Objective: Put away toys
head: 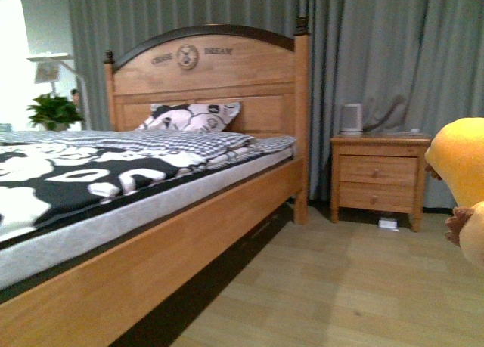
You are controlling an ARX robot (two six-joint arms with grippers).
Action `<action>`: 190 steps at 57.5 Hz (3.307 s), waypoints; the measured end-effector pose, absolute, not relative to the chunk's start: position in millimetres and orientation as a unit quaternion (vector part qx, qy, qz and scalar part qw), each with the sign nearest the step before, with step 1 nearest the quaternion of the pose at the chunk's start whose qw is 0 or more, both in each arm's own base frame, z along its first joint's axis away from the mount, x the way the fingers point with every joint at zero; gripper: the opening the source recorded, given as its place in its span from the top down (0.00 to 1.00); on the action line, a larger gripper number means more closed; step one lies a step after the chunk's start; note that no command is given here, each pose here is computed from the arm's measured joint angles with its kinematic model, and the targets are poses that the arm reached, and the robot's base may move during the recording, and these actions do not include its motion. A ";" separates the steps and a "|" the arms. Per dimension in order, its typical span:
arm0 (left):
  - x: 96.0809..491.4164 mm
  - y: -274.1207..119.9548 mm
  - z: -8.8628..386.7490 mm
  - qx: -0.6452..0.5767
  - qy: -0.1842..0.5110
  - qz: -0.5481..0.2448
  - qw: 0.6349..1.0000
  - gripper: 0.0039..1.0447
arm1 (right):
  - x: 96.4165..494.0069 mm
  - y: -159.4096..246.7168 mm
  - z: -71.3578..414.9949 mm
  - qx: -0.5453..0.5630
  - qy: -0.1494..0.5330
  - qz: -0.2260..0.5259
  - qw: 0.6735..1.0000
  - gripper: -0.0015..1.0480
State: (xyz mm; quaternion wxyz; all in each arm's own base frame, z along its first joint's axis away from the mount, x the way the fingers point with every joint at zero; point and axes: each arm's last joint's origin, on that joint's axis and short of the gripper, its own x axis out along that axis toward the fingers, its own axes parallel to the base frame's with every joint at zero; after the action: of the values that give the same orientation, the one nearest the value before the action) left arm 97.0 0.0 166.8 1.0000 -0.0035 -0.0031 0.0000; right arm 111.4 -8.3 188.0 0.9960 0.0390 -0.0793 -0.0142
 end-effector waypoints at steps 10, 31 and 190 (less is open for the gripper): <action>97.0 -0.1 166.8 -0.003 -0.003 -0.001 1.000 0.05 | 111.4 -8.4 187.9 0.039 -0.079 -0.015 0.996 0.83; 97.0 0.0 166.7 -0.003 -0.003 -0.001 1.000 0.05 | 111.4 -8.3 187.6 0.039 -0.079 -0.013 0.996 0.83; 97.0 0.1 166.8 -0.002 -0.003 0.000 1.000 0.05 | 111.5 -8.3 187.7 0.039 -0.079 -0.013 0.996 0.83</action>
State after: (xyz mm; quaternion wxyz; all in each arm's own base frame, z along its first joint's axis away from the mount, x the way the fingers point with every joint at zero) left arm 97.0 0.1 166.8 1.0000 -0.0022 -0.0031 0.0004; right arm 111.5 -8.3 187.7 0.9960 0.0389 -0.0790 -0.0128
